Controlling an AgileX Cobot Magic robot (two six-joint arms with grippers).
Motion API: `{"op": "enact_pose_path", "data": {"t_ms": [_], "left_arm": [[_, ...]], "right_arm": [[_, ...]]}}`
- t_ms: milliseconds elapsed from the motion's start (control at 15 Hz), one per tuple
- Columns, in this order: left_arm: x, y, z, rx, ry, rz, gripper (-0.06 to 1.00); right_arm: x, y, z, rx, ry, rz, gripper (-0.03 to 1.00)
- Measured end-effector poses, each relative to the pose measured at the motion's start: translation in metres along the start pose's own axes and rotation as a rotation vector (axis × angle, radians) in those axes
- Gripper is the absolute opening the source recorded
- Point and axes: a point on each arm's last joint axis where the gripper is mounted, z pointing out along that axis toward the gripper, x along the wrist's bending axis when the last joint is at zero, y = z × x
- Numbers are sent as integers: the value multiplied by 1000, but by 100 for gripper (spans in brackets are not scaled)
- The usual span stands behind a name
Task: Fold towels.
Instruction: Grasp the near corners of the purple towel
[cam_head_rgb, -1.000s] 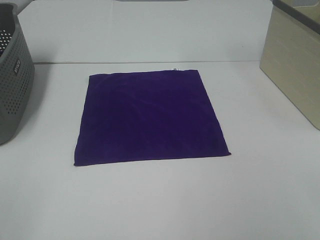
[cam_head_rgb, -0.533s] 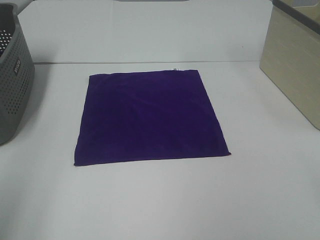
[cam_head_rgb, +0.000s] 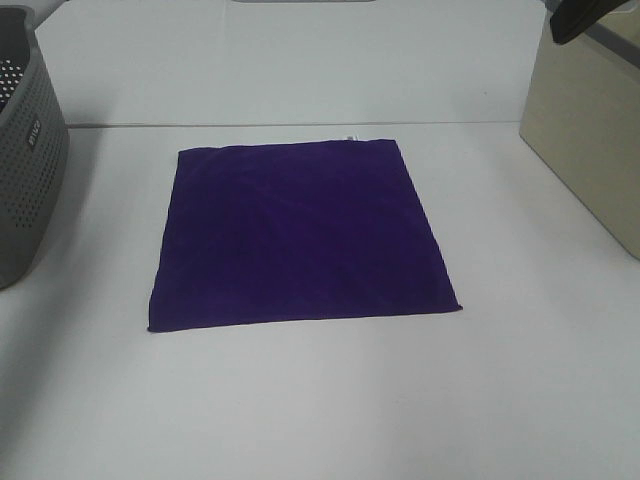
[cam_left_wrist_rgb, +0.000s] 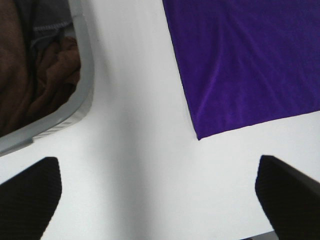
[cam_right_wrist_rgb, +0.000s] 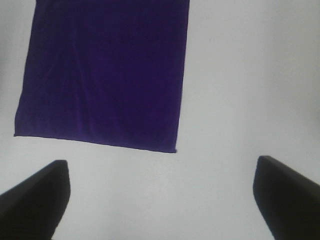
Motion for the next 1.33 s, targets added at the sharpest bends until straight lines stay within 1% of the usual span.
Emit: {"op": "enact_pose_path", "data": {"t_ms": [67, 133, 267, 333, 400, 467, 533, 600, 667, 733, 800, 867, 1000, 1067, 1133, 1200, 1267, 1333], "left_arm": [[1, 3, 15, 36, -41, -11, 98], [-3, 6, 31, 74, -87, 9, 98], [-26, 8, 73, 176, -183, 78, 98], [-31, 8, 95, 228, -204, 78, 98], [-28, 6, 118, 281, -203, 62, 98], [-22, 5, 140, 317, -190, 46, 98], [-16, 3, 164, 343, -174, 34, 98], [-10, -1, 185, 370, -165, 30, 98], [-6, -6, 203, 394, -163, 28, 98], [-5, -8, 211, 407, -165, 28, 98], [-2, -13, 227, 432, -177, 23, 98], [-1, -18, 238, 454, -191, 5, 98], [-1, -22, 247, 468, -210, -24, 98], [4, -21, 247, 459, -217, -62, 98], [11, -19, 245, 448, -224, -100, 98], [14, -18, 244, 443, -228, -114, 98], [23, -16, 242, 426, -244, -140, 98], [29, -16, 241, 424, -275, -150, 98]], "right_arm": [[-5, 4, 14, 20, -13, 3, 96], [-8, 5, 24, 47, -15, 10, 96], [-19, 7, 31, 63, 1, 27, 96], [-31, 7, 28, 53, 12, 34, 96], [-44, 6, 24, 52, 38, 46, 95], [-56, 4, 23, 68, 83, 59, 95], [-64, 3, 27, 81, 161, 73, 95], [-67, 1, 39, 91, 235, 78, 95], [-66, 0, 45, 95, 272, 81, 95], [-65, -4, 59, 120, 334, 89, 95], [-66, -9, 75, 149, 381, 99, 95], [-71, -13, 91, 182, 400, 120, 95], [-82, -16, 120, 217, 402, 151, 95], [-90, -22, 153, 272, 412, 172, 95], [-91, -24, 161, 281, 415, 177, 95], [-91, -28, 177, 307, 432, 184, 95], [-91, -31, 192, 325, 440, 191, 95], [-92, -35, 205, 341, 447, 201, 95]]}}
